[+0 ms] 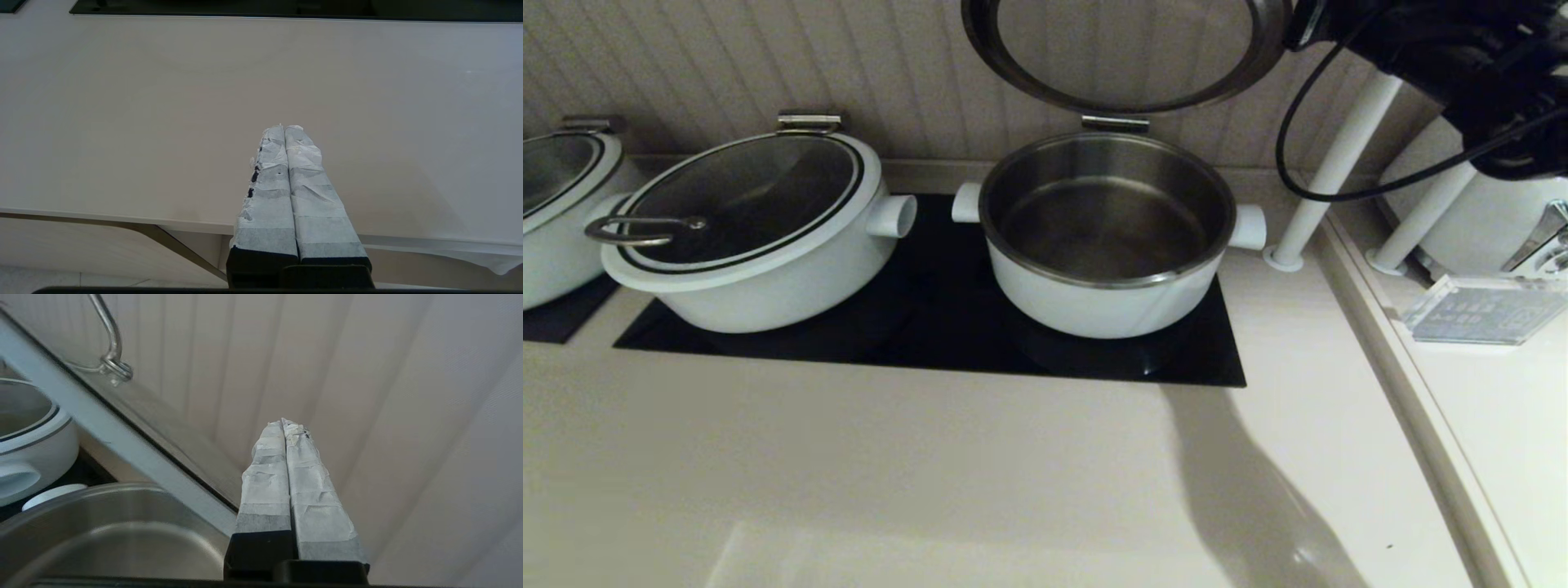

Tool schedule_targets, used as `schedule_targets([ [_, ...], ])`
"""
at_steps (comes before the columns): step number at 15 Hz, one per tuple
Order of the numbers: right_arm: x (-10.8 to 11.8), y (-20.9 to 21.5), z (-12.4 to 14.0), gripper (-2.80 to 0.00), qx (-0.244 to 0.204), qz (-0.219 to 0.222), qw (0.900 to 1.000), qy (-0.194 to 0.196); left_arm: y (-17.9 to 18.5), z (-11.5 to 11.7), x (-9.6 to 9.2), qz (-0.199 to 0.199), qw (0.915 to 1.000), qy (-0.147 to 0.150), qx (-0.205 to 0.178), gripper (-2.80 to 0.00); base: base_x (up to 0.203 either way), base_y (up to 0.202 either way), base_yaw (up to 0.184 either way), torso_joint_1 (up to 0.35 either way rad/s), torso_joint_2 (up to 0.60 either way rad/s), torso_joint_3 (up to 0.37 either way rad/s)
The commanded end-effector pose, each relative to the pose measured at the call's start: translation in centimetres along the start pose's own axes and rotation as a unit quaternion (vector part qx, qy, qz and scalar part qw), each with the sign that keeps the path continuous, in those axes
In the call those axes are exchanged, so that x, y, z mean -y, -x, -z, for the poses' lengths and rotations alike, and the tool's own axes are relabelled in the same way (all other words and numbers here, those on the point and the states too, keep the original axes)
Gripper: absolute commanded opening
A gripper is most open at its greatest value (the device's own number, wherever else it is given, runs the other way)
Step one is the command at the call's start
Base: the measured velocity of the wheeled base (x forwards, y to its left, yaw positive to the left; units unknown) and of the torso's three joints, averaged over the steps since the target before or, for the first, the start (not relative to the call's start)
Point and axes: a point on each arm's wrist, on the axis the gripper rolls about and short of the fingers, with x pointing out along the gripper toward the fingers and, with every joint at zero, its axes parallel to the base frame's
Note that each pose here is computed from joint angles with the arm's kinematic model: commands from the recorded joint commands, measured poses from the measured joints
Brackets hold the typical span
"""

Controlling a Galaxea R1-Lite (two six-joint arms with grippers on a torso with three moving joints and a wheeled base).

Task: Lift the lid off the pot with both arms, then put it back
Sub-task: Close the pot lid

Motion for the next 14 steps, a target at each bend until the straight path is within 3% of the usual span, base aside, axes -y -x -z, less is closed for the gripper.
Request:
schedule_targets([
  [1, -0.3, -0.1, 1.0, -2.80, -0.010, -0.007, 1.000, -0.004, 0.0, 0.0, 0.0, 0.000, 1.0000, 0.000, 0.001, -2.80, 0.000, 0.000, 0.000, 0.000, 0.00, 0.000],
  [14, -3.0, 1.4, 3.1, -2.80, -0.025, -0.033, 0.999, -0.017, 0.0, 0.0, 0.0, 0.000, 1.0000, 0.000, 0.001, -2.80, 0.000, 0.000, 0.000, 0.000, 0.00, 0.000],
])
